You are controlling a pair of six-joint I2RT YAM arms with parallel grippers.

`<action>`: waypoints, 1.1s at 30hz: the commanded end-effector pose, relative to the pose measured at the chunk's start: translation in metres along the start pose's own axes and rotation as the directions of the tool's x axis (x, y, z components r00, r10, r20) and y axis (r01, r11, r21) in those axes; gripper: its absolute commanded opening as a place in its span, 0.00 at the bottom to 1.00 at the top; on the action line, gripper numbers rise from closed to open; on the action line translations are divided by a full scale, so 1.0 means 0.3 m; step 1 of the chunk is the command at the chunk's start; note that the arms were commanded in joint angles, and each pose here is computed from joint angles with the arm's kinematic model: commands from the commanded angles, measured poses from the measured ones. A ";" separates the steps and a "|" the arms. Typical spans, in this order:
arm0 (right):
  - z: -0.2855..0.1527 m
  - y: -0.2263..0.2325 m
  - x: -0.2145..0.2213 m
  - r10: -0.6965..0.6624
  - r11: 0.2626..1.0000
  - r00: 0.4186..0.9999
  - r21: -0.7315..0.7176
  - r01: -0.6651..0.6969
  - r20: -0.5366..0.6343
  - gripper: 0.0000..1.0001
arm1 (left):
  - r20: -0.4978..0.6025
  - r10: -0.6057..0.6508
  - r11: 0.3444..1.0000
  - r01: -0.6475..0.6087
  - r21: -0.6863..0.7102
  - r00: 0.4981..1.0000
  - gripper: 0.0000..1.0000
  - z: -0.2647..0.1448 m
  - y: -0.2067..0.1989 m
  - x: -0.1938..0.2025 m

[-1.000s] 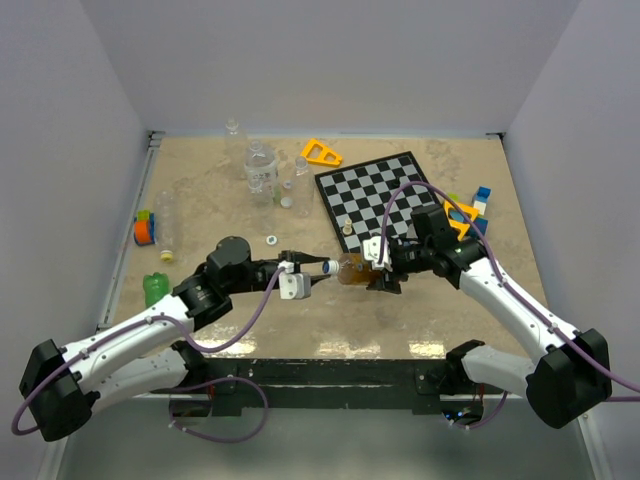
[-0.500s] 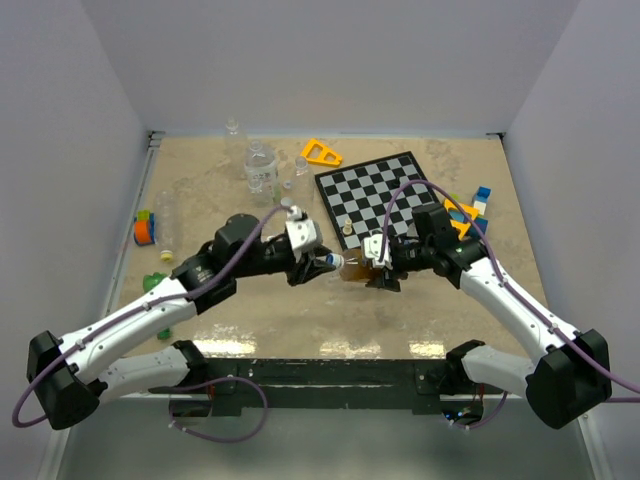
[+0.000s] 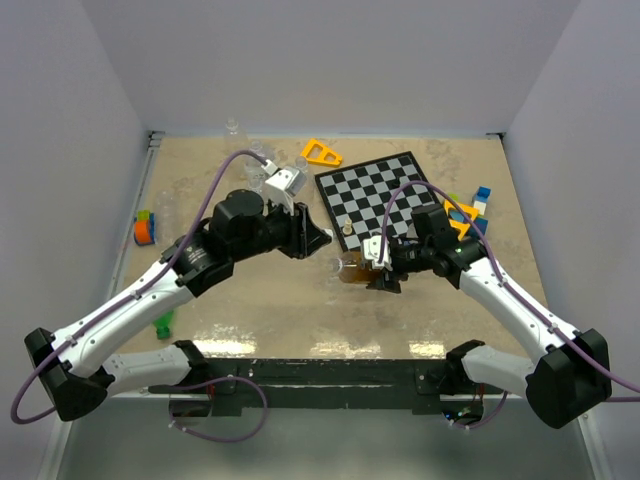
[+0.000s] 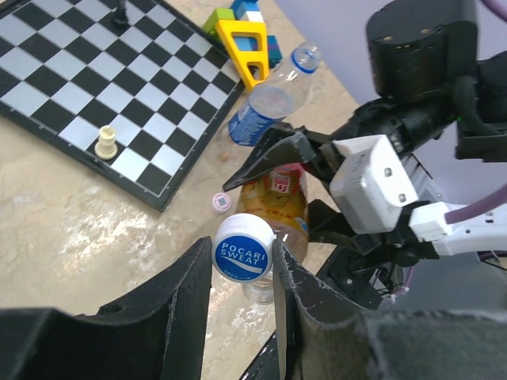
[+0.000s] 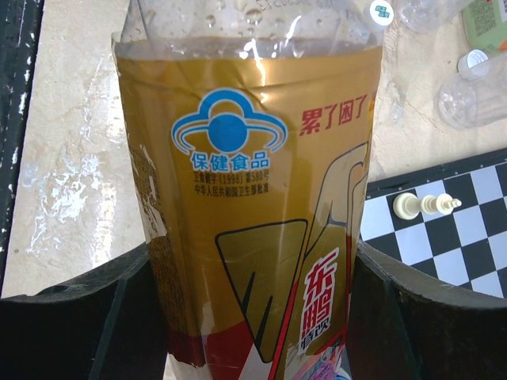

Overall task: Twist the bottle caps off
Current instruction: Place the bottle cap at the center of the board.

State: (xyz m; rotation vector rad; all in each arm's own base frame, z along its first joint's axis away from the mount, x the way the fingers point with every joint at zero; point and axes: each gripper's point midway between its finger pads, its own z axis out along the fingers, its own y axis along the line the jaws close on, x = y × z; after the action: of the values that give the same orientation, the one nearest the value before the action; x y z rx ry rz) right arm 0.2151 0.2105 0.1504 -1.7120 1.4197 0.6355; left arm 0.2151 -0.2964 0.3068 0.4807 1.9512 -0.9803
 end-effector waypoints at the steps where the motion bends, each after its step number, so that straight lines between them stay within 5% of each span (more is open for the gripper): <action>1: -0.004 -0.003 -0.014 -0.020 1.000 1.000 0.005 0.020 0.011 0.06 | 0.066 -0.018 0.998 0.021 -0.059 0.998 0.00 -0.044 0.029 -0.029; 17: -0.007 0.004 -0.025 -0.026 1.000 0.999 -0.012 0.026 0.018 0.06 | 0.072 -0.030 0.993 0.038 -0.114 0.997 0.00 -0.047 0.111 0.074; 27: -0.020 0.005 -0.044 -0.042 0.999 0.999 -0.008 0.042 0.032 0.06 | -0.003 -0.188 0.981 0.188 -0.037 0.982 0.00 0.079 0.166 0.338; 33: -0.021 0.007 -0.045 -0.043 0.999 0.999 -0.009 0.044 0.033 0.06 | -0.070 -0.198 0.974 0.188 -0.123 0.978 0.00 0.174 0.244 0.444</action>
State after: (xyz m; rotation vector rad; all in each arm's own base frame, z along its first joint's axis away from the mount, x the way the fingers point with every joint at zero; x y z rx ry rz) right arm 0.2114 0.2088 0.1478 -1.7304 1.4192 0.6414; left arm 0.2037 -0.2780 0.1377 0.3008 2.2166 -0.9193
